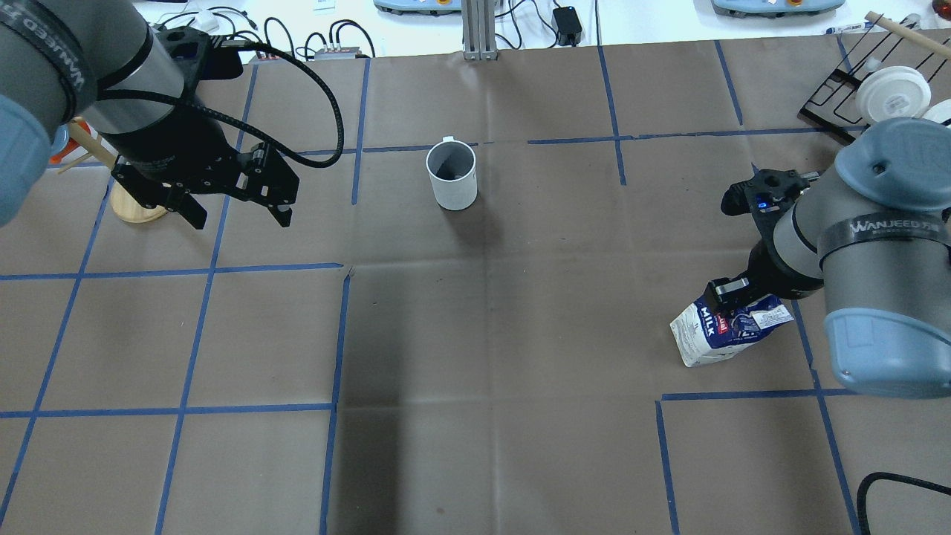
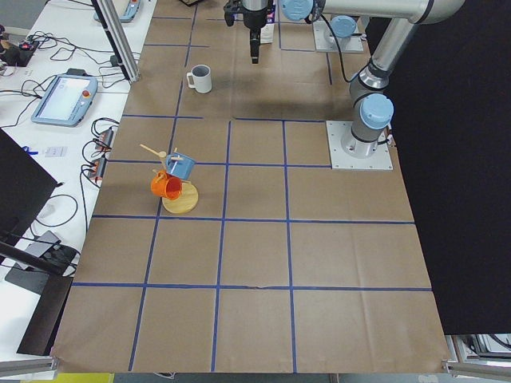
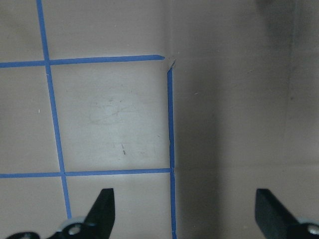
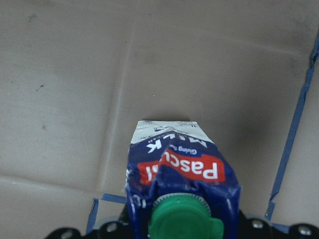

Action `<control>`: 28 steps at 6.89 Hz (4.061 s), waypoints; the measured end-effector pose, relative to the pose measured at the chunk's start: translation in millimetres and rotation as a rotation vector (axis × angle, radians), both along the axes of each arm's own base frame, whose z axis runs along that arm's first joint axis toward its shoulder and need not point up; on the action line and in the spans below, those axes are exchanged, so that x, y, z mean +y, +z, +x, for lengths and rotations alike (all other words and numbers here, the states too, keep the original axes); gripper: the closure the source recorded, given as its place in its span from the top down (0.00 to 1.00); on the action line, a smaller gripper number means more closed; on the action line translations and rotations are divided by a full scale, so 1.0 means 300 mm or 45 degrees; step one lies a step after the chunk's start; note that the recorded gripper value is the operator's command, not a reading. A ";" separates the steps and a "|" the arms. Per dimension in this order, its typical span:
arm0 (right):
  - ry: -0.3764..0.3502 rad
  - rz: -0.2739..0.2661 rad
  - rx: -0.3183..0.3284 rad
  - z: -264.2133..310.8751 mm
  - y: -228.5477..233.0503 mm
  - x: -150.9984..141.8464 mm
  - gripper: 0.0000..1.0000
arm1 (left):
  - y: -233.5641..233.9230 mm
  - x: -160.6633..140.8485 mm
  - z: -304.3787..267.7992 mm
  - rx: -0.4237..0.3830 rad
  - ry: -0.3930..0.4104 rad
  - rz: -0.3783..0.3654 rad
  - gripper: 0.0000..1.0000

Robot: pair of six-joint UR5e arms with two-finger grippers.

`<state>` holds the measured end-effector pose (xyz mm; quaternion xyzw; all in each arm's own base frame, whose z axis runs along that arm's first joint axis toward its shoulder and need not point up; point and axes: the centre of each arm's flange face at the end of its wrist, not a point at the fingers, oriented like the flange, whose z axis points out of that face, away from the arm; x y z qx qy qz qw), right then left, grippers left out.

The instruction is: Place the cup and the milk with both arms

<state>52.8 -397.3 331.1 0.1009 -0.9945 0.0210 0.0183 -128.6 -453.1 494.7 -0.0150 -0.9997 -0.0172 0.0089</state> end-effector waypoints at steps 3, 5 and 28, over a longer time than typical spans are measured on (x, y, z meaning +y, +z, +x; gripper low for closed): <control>-0.063 -0.035 0.020 -0.019 0.155 -0.081 0.59 | -0.005 -0.001 -0.001 0.005 0.001 0.002 1.00; -0.111 0.001 0.011 -0.029 0.258 -0.144 0.59 | -0.005 0.000 -0.002 0.007 -0.001 0.002 1.00; -0.125 0.042 -0.051 0.814 0.290 -0.923 1.00 | 0.001 0.014 -0.002 0.008 -0.007 0.000 1.00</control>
